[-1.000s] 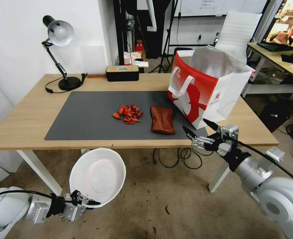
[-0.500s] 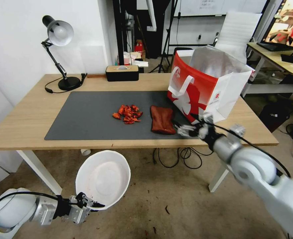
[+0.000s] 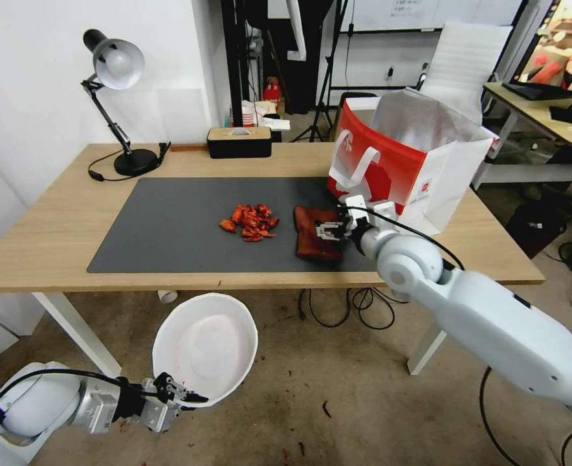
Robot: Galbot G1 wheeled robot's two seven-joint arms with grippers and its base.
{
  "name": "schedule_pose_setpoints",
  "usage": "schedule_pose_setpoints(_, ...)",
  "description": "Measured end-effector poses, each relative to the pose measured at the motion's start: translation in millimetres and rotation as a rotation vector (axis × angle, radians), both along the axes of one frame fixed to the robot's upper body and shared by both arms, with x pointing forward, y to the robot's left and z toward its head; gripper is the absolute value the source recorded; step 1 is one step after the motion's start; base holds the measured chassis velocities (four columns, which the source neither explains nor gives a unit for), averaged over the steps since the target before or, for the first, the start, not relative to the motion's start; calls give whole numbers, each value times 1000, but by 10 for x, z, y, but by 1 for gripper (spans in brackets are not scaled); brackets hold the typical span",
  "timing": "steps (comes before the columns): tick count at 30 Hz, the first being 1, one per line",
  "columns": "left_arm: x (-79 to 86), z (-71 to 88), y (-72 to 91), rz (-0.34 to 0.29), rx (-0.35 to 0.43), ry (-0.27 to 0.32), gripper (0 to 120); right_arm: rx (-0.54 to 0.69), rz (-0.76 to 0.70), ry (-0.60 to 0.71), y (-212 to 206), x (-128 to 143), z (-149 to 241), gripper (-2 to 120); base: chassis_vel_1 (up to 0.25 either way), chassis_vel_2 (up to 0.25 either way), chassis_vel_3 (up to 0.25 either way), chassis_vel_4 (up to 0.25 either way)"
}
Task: Sweep shrimp from table into container with towel, then put container into takeout bag.
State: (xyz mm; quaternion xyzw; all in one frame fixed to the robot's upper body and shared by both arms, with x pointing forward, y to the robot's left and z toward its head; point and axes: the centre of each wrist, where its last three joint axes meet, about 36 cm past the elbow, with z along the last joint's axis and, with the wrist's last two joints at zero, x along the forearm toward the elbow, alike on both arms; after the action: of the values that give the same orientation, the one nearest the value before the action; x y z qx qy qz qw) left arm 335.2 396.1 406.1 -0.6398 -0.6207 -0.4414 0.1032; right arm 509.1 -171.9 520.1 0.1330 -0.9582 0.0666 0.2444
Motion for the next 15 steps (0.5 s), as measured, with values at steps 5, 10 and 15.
schedule_pose_setpoints(5, 9, 17, 28, 1, 3, 0, 0, 4, 11, 32, 74, 30, -31, 100, 0, 0, 0, 0)
schedule_pose_setpoints(10, -1, 6, 29, 5, -2, 3, 0, 11, 24, 58, 201, 62, -87, 100, 0, 0, 0, 0)
schedule_pose_setpoints(15, -14, -7, 33, 7, -4, 8, 0, 22, 17, 74, 281, 94, -122, 100, 0, 0, 0, 0)
